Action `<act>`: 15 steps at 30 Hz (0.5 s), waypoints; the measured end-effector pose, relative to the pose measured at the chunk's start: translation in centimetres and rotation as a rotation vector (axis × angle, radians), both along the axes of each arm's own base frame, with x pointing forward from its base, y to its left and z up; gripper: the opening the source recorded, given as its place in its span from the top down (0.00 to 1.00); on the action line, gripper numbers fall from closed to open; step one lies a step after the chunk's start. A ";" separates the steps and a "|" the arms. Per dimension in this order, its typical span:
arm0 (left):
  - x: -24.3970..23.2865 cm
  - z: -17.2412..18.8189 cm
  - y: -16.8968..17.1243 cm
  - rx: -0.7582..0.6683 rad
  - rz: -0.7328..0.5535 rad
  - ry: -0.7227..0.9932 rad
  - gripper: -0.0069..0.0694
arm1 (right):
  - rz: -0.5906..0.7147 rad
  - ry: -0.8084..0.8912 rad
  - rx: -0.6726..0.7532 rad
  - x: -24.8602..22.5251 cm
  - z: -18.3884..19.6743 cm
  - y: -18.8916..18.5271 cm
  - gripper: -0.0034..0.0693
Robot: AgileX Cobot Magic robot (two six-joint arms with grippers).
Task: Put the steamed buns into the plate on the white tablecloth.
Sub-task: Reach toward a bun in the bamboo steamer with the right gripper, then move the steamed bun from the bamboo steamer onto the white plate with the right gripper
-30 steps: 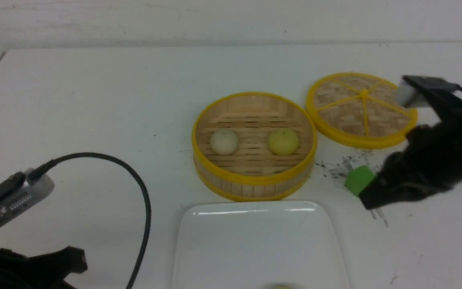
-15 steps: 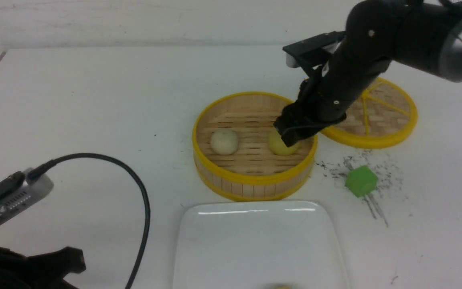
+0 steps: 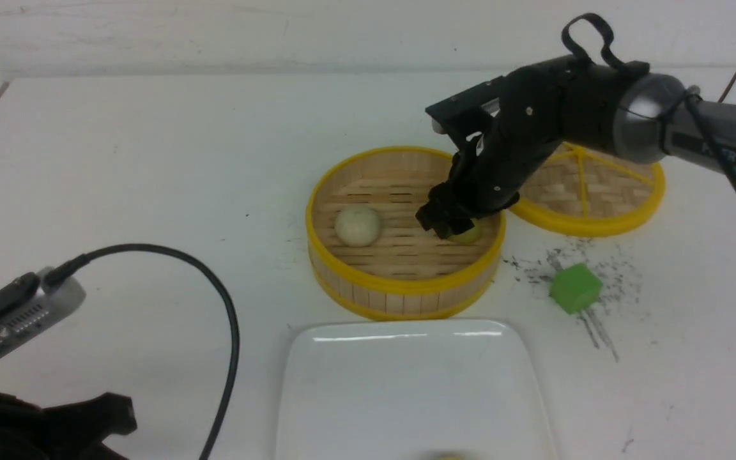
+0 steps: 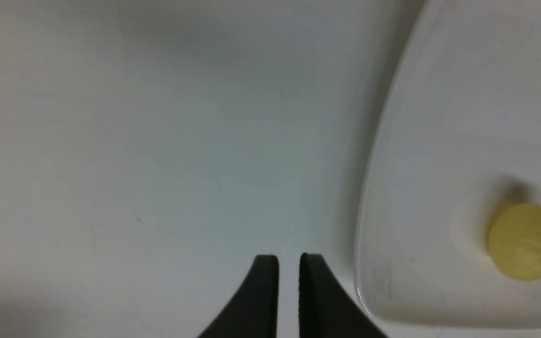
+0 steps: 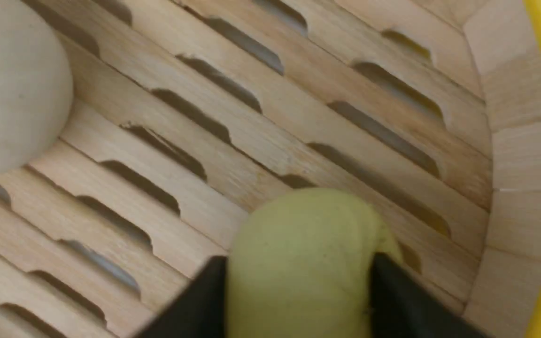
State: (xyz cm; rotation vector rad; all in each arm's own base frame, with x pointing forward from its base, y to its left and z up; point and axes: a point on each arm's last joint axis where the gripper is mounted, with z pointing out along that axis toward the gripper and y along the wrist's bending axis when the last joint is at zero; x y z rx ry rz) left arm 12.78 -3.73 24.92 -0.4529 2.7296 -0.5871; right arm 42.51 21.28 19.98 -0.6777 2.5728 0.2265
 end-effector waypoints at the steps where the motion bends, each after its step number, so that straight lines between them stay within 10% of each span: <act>1: 0.0 0.0 0.0 0.000 0.000 0.000 0.78 | 0.002 0.003 -0.001 -0.2 0.3 0.0 0.63; 5: 0.0 0.0 0.0 0.001 0.000 0.000 0.77 | 0.012 0.021 -0.005 -1.2 2.4 -0.2 0.92; 15: 0.1 0.0 0.0 0.001 0.006 -0.014 0.75 | 0.038 0.097 0.028 -9.4 14.7 -3.6 0.93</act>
